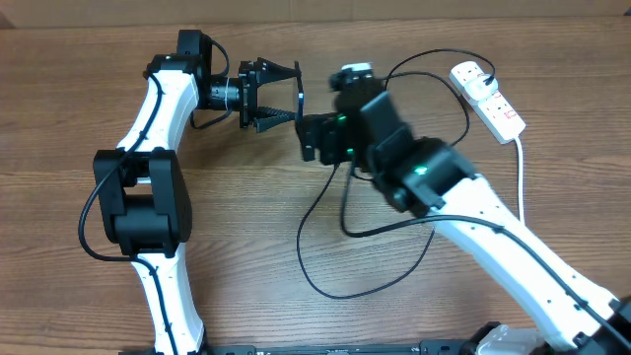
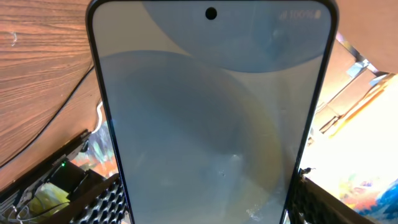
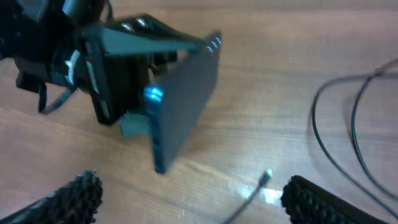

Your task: Plug charger to phone and switch on socket

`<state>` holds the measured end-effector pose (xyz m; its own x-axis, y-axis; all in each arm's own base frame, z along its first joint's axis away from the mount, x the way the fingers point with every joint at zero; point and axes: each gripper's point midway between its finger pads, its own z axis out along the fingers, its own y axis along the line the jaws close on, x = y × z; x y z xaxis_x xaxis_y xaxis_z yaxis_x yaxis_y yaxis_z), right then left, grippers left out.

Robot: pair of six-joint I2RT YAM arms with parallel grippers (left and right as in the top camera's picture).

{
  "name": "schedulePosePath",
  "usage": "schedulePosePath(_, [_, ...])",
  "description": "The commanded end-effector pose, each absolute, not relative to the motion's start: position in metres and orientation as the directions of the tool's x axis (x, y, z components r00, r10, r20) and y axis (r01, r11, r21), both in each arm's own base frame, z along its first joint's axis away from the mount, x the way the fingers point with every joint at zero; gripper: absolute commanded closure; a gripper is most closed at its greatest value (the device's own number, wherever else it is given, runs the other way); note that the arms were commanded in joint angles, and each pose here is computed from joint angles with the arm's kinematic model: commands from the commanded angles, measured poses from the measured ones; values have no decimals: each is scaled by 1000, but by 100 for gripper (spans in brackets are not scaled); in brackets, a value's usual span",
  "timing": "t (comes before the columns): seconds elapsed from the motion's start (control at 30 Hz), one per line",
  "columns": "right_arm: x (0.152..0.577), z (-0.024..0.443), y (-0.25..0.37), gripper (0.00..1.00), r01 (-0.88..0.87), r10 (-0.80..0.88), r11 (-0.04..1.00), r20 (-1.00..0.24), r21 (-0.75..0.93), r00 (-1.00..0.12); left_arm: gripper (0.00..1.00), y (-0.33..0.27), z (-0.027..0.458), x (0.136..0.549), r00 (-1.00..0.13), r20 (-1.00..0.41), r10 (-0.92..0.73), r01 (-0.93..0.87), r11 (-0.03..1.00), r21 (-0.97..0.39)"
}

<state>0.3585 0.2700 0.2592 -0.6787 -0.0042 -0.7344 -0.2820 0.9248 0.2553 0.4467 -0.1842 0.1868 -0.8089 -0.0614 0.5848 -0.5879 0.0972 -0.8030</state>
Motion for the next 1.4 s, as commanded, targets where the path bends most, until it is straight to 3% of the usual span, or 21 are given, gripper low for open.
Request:
schedulePosePath(0.0, [370, 279, 271, 8, -238, 39, 944, -791, 229, -611, 30, -180, 192, 453, -801, 595, -64, -598, 83, -797])
schedulePosePath(0.53, [380, 253, 302, 19, -221, 48, 949, -796, 225, -603, 29, -184, 191, 452, -794, 605, -65, -608, 92, -789])
schedulePosePath(0.67, [386, 259, 305, 26, -244, 32, 948, -823, 205, -567, 30, -186, 191, 452, -801, 595, -60, -598, 95, -796])
schedulePosePath(1.0, [394, 238, 310, 27, -234, 10, 955, -812, 180, -584, 29, -196, 191, 448, -804, 593, -43, -594, 107, -797])
schedulePosePath(1.17, [400, 242, 308, 37, -212, 28, 962, -829, 175, -558, 29, -198, 191, 447, -804, 593, -40, -594, 109, -797])
schedulePosePath(1.37, [401, 234, 301, 40, -193, 15, 969, -818, 153, -574, 29, -198, 191, 447, -807, 589, -39, -590, 109, -800])
